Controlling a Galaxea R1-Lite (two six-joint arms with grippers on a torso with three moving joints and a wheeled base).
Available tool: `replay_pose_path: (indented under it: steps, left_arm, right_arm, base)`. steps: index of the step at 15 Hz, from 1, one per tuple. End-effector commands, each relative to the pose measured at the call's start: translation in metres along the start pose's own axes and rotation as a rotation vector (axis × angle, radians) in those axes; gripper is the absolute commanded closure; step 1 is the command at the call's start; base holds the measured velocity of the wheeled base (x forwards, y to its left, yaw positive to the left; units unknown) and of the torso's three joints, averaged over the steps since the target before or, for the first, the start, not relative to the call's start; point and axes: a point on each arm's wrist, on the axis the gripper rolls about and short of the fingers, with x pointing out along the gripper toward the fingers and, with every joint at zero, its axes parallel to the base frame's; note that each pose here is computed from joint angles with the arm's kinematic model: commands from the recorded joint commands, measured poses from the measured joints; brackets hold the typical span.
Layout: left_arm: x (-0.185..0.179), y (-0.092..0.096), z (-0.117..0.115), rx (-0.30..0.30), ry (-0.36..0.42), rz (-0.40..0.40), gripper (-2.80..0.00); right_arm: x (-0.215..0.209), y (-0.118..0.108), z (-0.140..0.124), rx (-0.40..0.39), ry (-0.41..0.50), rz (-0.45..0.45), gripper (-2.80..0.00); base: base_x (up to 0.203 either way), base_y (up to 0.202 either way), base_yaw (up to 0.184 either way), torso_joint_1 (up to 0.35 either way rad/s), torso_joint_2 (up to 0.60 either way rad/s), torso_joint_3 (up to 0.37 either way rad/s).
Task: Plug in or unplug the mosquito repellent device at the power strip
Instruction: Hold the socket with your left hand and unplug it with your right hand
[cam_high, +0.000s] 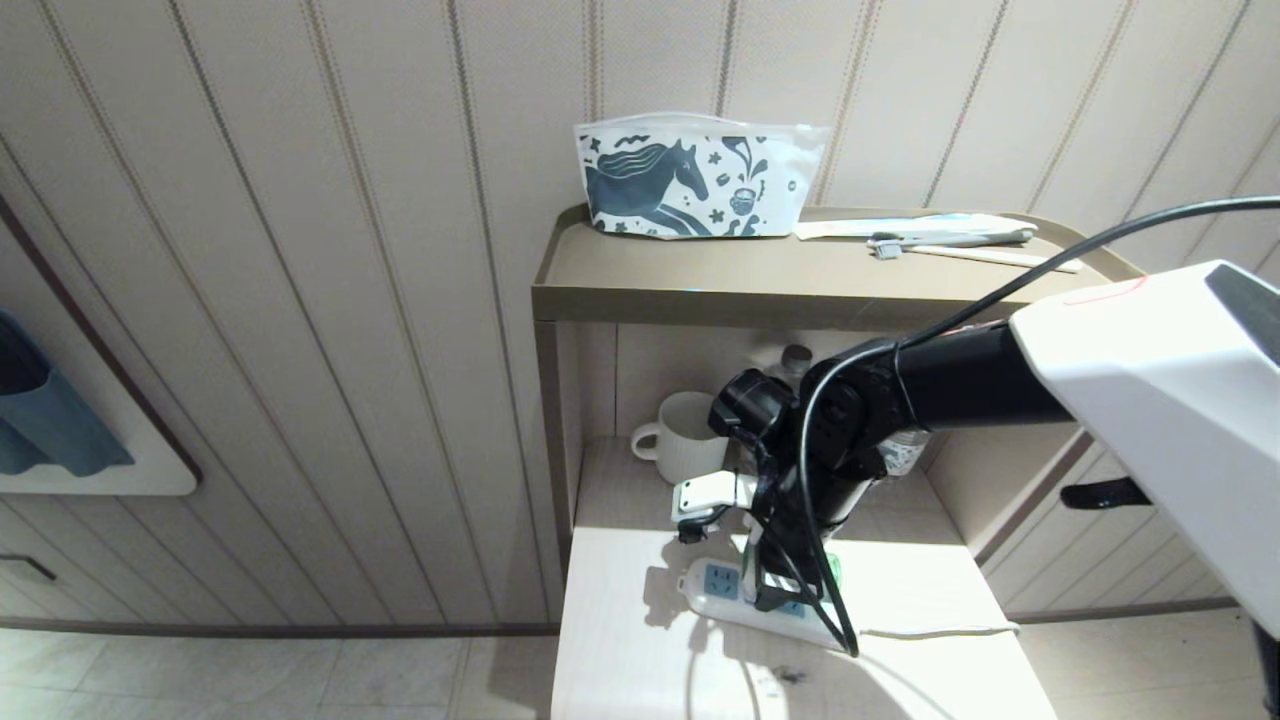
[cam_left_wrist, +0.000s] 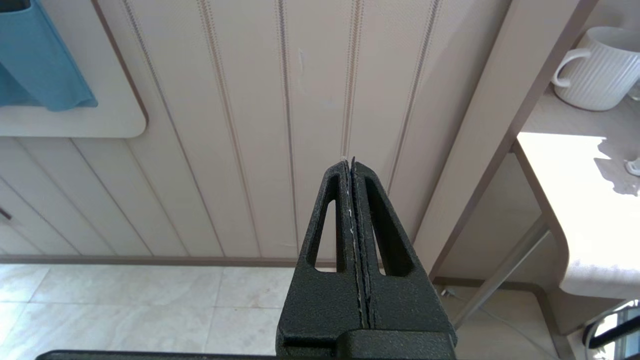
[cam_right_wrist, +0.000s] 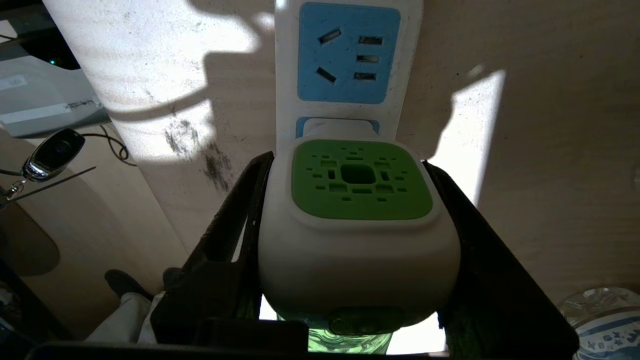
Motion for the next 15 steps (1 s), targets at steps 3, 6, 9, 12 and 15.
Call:
replay_pose_path:
  steps: [3, 6, 9, 12, 15]
  left_arm:
    - [0.000, 0.000, 0.000, 0.001, 0.000, 0.000, 0.00]
    - [0.000, 0.000, 0.000, 0.002, -0.001, 0.001, 0.00]
    - [-0.001, 0.000, 0.001, 0.017, 0.002, 0.007, 0.00]
    - [-0.004, 0.000, 0.045, -0.038, -0.017, -0.002, 0.00]
    - [0.031, -0.001, 0.093, -0.134, 0.162, -0.061, 0.00]
  right_arm:
    - [0.000, 0.001, 0.000, -0.008, 0.005, 0.006, 0.00]
    - [-0.002, 0.007, 0.005, -0.021, -0.003, 0.006, 0.00]
    - [-0.003, 0.010, 0.008, -0.029, -0.008, 0.007, 0.00]
    - [-0.008, 0.015, 0.011, -0.039, -0.017, 0.004, 0.00]
    - [-0.013, 0.020, 0.015, -0.053, -0.034, 0.000, 0.00]
  base:
    - [0.000, 0.000, 0.000, 0.000, 0.00, 0.000]
    - [0.000, 0.000, 0.000, 0.000, 0.00, 0.000]
    - [0.000, 0.000, 0.000, 0.000, 0.00, 0.000]
    - [0.000, 0.000, 0.000, 0.000, 0.00, 0.000]
    - [0.000, 0.000, 0.000, 0.000, 0.00, 0.000]
